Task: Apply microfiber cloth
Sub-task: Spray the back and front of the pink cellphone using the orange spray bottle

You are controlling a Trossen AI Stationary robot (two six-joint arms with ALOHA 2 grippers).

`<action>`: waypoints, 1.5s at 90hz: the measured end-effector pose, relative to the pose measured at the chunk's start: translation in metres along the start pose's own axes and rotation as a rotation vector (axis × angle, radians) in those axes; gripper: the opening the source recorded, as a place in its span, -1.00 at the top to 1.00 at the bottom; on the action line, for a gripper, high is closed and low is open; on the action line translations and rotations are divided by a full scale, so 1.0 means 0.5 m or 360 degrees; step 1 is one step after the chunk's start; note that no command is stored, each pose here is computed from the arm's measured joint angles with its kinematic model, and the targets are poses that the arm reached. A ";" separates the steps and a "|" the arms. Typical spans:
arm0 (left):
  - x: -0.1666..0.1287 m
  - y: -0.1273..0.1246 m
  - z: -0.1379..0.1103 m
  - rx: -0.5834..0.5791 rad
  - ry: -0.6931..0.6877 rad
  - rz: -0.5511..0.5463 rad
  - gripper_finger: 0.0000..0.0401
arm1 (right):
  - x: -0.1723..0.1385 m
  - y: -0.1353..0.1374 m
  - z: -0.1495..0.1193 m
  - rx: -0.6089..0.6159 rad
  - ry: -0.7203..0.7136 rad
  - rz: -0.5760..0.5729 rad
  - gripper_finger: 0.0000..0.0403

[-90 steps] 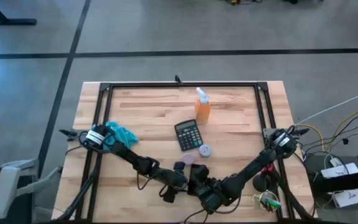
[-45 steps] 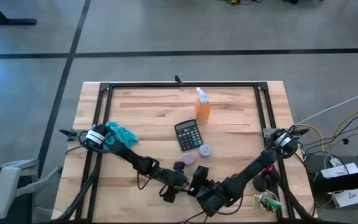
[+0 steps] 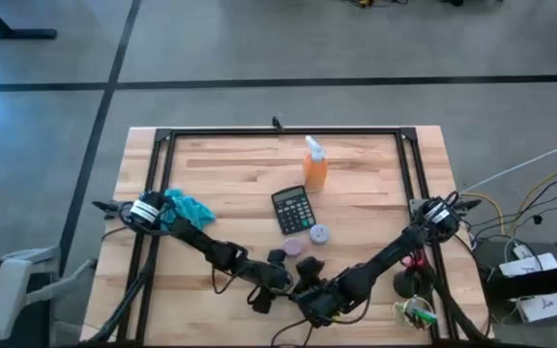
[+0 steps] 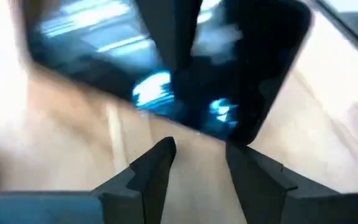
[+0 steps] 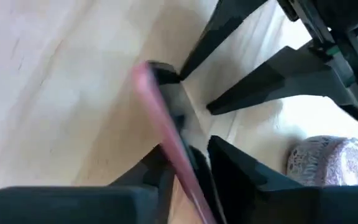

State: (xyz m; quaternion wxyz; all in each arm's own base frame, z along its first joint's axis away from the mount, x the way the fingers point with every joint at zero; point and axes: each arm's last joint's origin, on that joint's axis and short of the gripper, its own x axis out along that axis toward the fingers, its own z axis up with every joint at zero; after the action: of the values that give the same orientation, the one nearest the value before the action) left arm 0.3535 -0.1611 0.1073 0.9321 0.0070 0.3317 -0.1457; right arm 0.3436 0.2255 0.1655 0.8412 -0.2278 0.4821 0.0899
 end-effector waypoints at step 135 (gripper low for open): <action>-0.369 -0.058 0.027 0.0314 -0.1515 0.0642 -0.18 | -0.255 -0.278 0.194 0.0524 -0.1600 -0.0420 0.97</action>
State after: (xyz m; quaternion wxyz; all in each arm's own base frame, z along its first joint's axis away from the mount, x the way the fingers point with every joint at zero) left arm 0.2179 -0.1413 0.2345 0.9840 0.0914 -0.1516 0.0190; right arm 0.4037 0.1578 0.3573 0.9967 -0.0806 -0.0046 0.0047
